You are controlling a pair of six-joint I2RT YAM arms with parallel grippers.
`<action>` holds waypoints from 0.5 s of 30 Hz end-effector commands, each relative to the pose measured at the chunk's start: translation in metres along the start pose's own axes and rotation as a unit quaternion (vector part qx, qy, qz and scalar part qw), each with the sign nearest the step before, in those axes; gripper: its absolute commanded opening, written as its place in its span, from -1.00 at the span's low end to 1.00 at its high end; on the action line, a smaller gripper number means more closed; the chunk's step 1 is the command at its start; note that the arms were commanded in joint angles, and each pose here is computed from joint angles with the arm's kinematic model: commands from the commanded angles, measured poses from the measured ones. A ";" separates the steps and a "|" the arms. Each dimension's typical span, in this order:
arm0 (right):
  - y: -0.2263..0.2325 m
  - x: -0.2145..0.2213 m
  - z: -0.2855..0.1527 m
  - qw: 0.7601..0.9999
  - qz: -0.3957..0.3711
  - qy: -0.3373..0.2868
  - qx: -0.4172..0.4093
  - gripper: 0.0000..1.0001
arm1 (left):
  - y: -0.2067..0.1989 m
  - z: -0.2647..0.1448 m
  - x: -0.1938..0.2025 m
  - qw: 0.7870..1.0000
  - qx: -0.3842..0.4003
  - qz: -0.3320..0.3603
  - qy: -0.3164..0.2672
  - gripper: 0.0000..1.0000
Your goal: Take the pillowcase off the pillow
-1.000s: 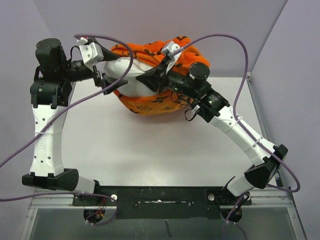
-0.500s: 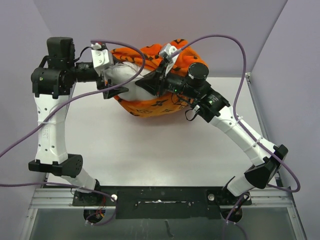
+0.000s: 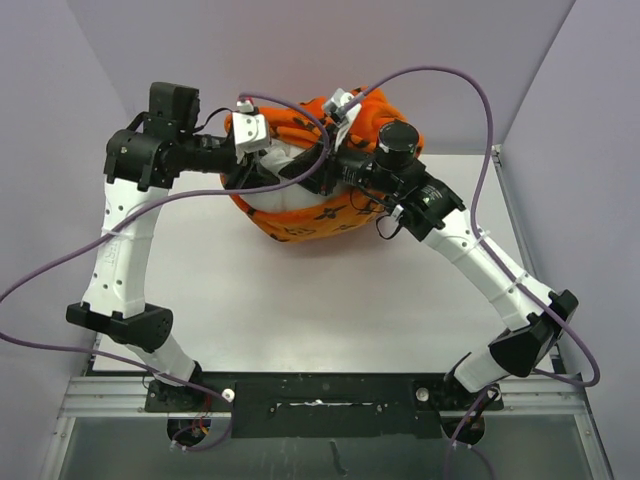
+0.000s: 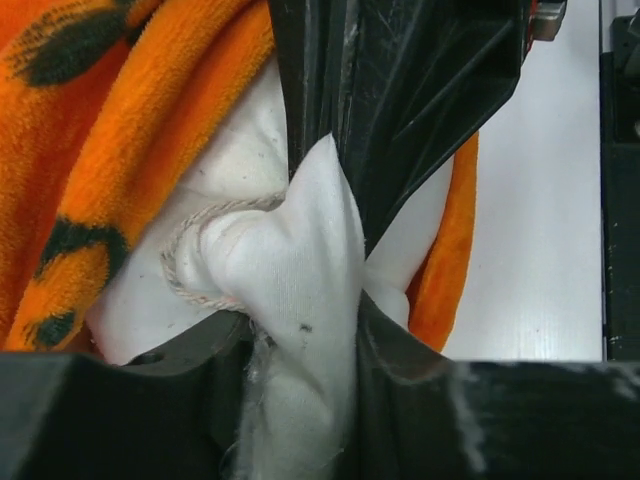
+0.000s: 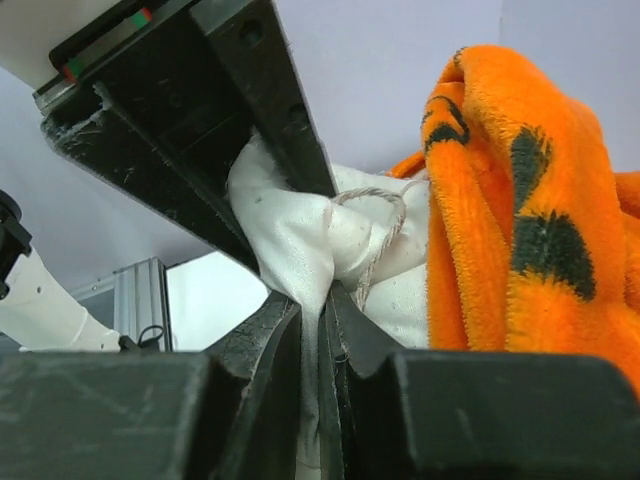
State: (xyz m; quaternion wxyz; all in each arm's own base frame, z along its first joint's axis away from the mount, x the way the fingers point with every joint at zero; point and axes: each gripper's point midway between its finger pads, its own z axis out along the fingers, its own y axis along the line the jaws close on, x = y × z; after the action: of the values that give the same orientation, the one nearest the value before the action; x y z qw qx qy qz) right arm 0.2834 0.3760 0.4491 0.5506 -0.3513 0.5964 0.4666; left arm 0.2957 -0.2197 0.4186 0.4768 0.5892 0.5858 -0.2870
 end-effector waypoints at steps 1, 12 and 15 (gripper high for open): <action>0.007 -0.065 -0.018 0.995 -0.021 -0.096 -0.010 -1.00 | -0.014 0.027 0.007 0.997 0.048 -0.068 0.000 -0.80; -0.096 -0.079 -0.121 0.968 0.016 -0.075 0.240 0.22 | 0.054 -0.034 -0.014 0.992 -0.120 -0.042 -0.026 -1.00; -0.099 -0.084 -0.144 0.959 0.001 -0.076 0.274 0.33 | 0.058 -0.040 -0.014 0.989 -0.142 -0.039 -0.016 -1.00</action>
State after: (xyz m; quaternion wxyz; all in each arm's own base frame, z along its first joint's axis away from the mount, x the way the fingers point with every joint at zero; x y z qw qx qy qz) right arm 0.3431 0.2449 0.4937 0.6312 -0.1902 0.6456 0.3854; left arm 0.3391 -0.1972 0.4224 0.4987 0.5037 0.6454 -0.2847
